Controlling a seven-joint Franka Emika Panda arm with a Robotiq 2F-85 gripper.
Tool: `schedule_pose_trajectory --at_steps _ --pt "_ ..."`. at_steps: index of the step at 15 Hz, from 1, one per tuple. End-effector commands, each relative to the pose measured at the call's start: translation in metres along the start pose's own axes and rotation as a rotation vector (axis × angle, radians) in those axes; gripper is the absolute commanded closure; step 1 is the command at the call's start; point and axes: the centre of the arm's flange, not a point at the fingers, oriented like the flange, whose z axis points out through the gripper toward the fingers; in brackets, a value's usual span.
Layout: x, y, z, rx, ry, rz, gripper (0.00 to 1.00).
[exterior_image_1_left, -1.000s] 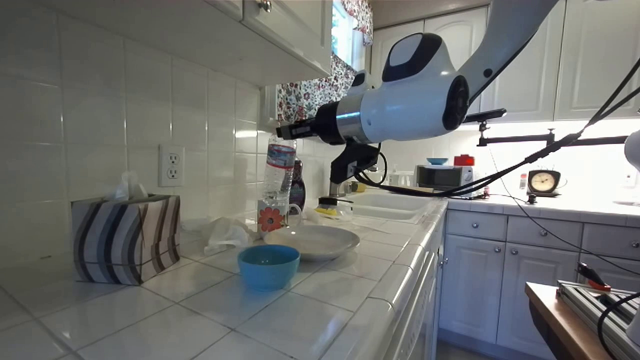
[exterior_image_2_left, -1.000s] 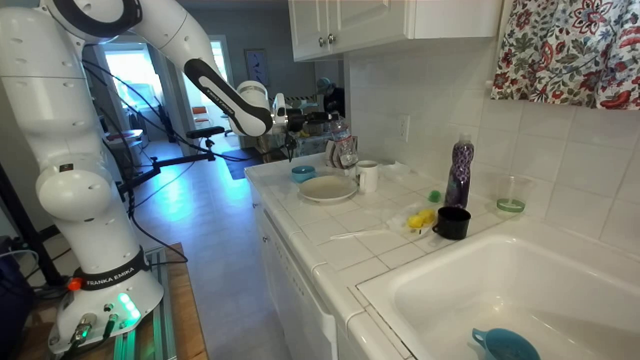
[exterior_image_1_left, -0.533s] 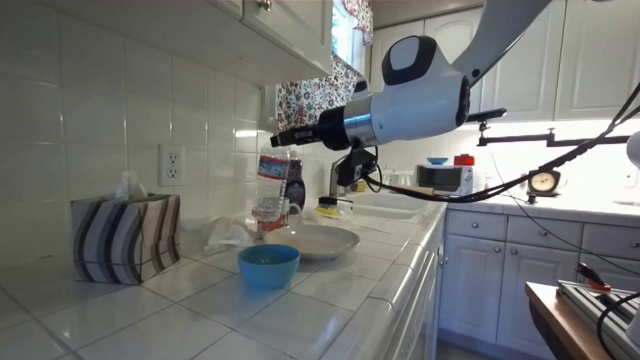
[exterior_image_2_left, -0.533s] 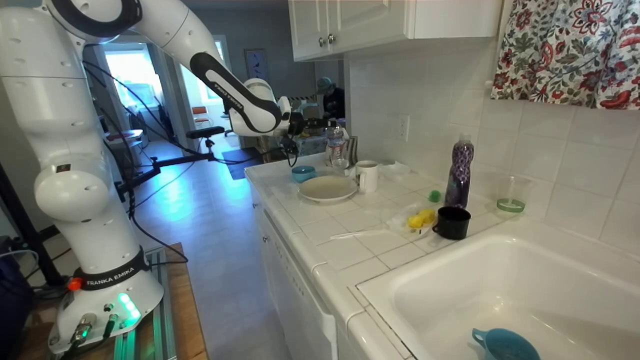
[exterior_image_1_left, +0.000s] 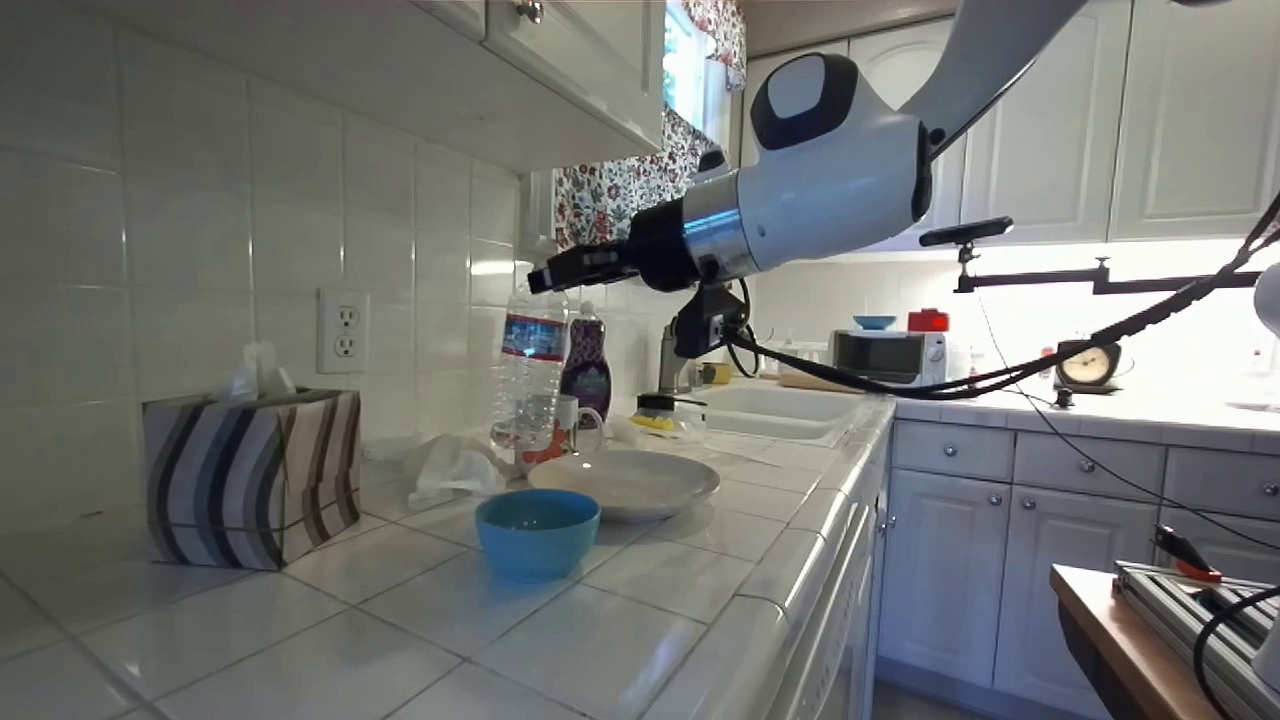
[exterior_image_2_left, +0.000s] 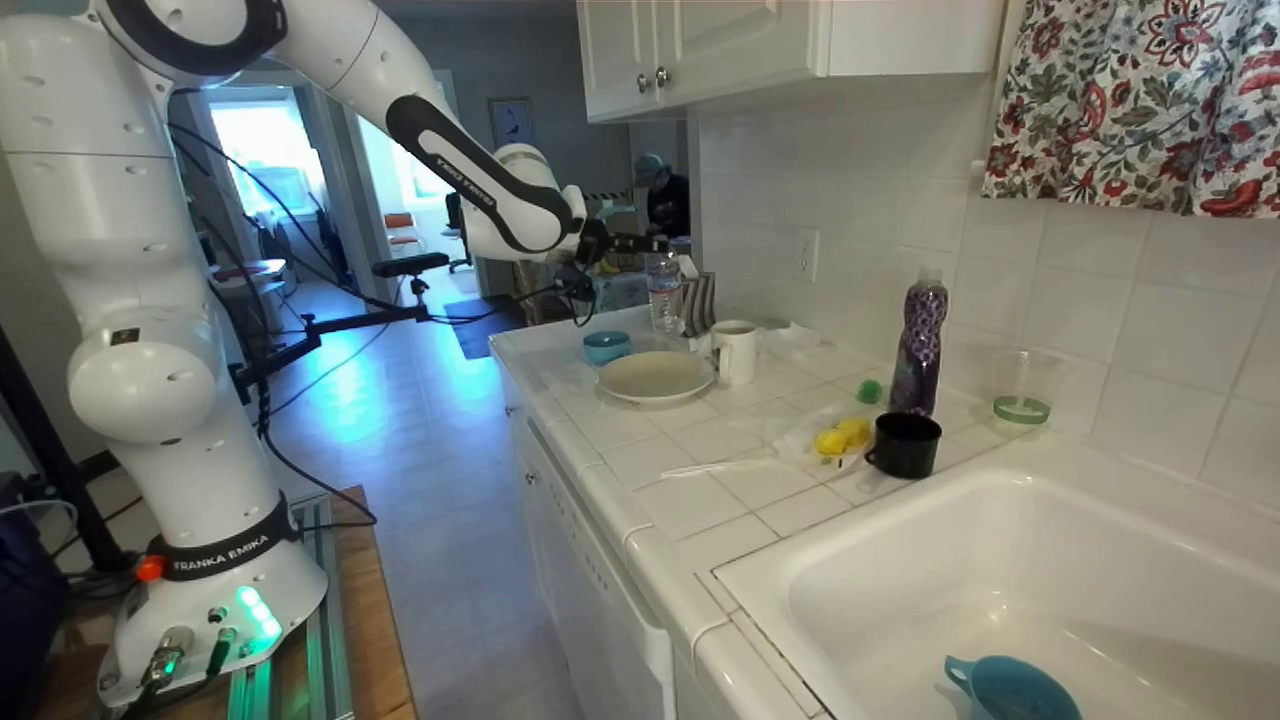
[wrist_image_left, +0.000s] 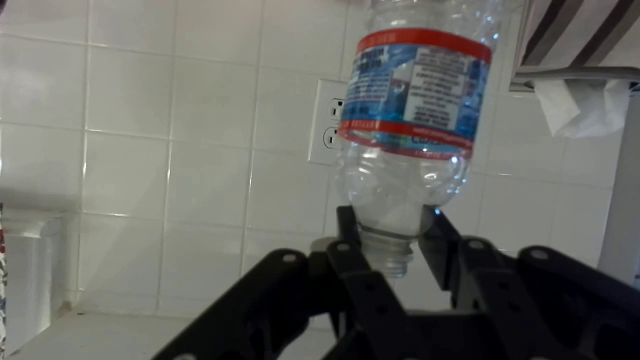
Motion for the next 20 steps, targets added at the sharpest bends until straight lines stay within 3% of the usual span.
schedule_pose_trajectory --at_steps 1,2,7,12,20 --pt "-0.001 0.000 0.000 0.000 -0.002 0.000 0.64" --pt "-0.001 0.000 0.000 0.000 -0.003 0.000 0.89" --pt "-0.003 -0.005 -0.007 0.030 -0.029 -0.022 0.89" --pt "-0.015 -0.011 -0.021 0.079 -0.134 -0.033 0.89" --pt "0.002 -0.006 -0.045 -0.034 -0.205 -0.150 0.89"
